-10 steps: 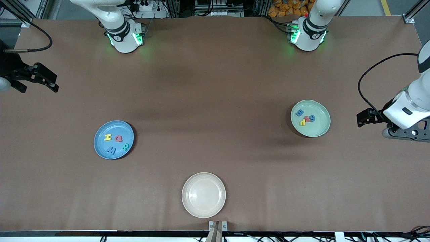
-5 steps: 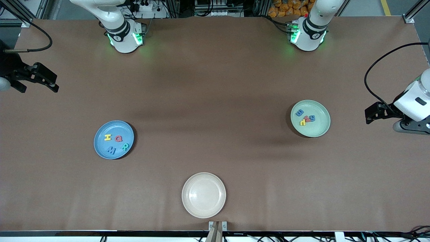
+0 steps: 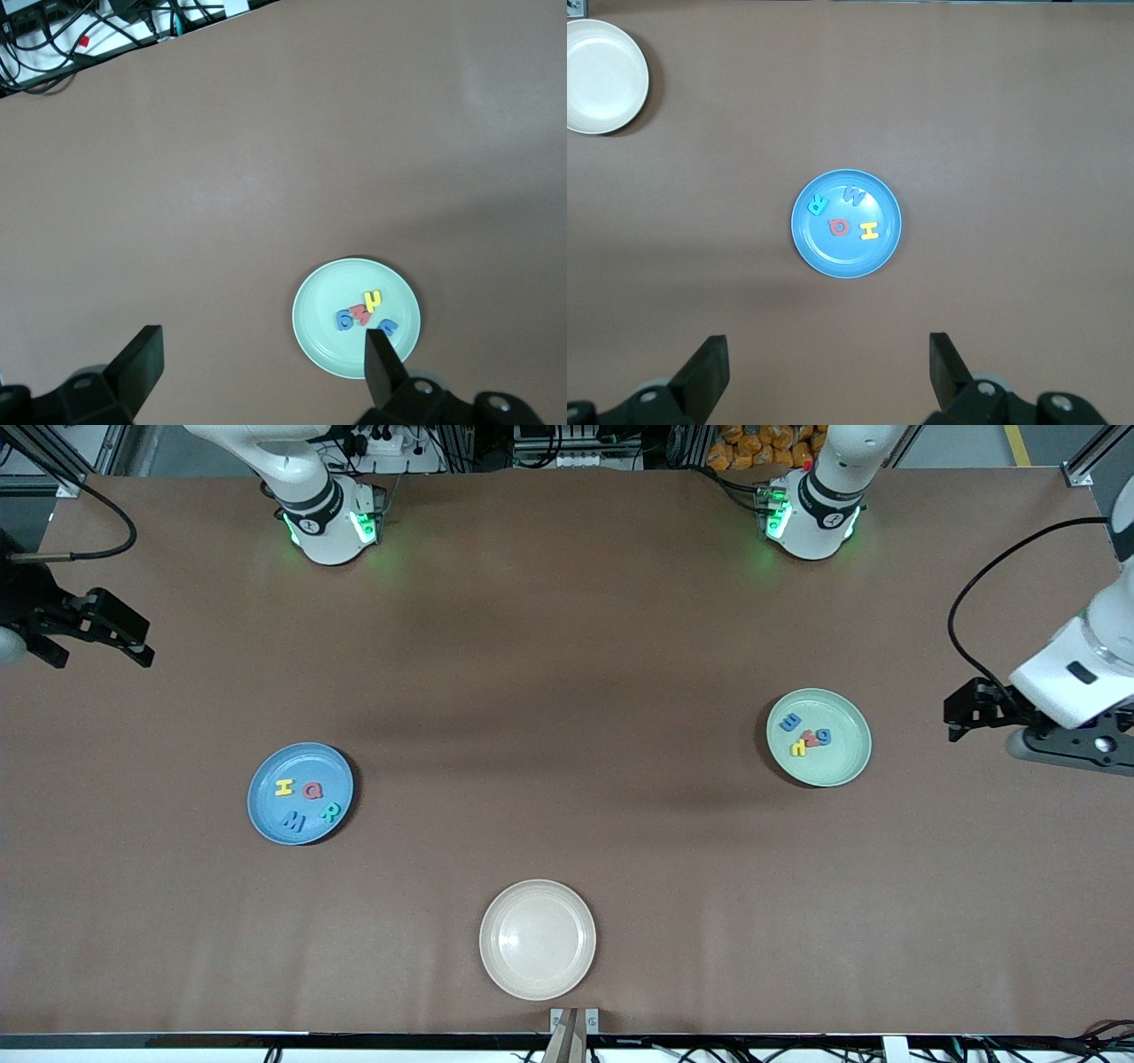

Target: Sort uppercase to blue plate, lowercase to green plate

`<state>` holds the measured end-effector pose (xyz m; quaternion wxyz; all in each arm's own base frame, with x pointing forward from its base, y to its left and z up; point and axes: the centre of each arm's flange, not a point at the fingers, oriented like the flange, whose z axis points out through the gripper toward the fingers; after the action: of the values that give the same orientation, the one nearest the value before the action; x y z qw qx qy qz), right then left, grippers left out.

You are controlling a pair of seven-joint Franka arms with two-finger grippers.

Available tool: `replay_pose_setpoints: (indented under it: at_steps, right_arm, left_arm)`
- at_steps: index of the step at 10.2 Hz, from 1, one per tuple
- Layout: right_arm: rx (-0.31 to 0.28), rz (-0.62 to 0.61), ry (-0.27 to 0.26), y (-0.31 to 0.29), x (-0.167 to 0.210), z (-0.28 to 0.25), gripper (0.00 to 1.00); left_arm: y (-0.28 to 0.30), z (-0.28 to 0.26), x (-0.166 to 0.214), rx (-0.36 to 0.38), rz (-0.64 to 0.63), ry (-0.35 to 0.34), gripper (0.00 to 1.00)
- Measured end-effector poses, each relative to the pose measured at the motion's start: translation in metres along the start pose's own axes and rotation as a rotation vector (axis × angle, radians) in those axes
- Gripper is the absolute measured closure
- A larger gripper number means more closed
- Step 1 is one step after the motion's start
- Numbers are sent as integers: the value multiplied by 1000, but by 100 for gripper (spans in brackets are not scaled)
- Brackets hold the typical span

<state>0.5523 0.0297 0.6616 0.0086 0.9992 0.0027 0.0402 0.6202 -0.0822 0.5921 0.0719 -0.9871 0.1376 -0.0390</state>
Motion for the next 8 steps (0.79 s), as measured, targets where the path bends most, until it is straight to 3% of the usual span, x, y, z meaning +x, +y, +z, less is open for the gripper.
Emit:
replay_pose_setpoints:
  at_steps: [6,8]
  right_arm:
    - [-1,3,-15,1,2,5,0]
    - [-1,5,-21,3,4,9,0]
  left_arm:
    - [17,-16,12,-12,-42,-55,0]
    - [20,1,22,-21,-71,-106,0]
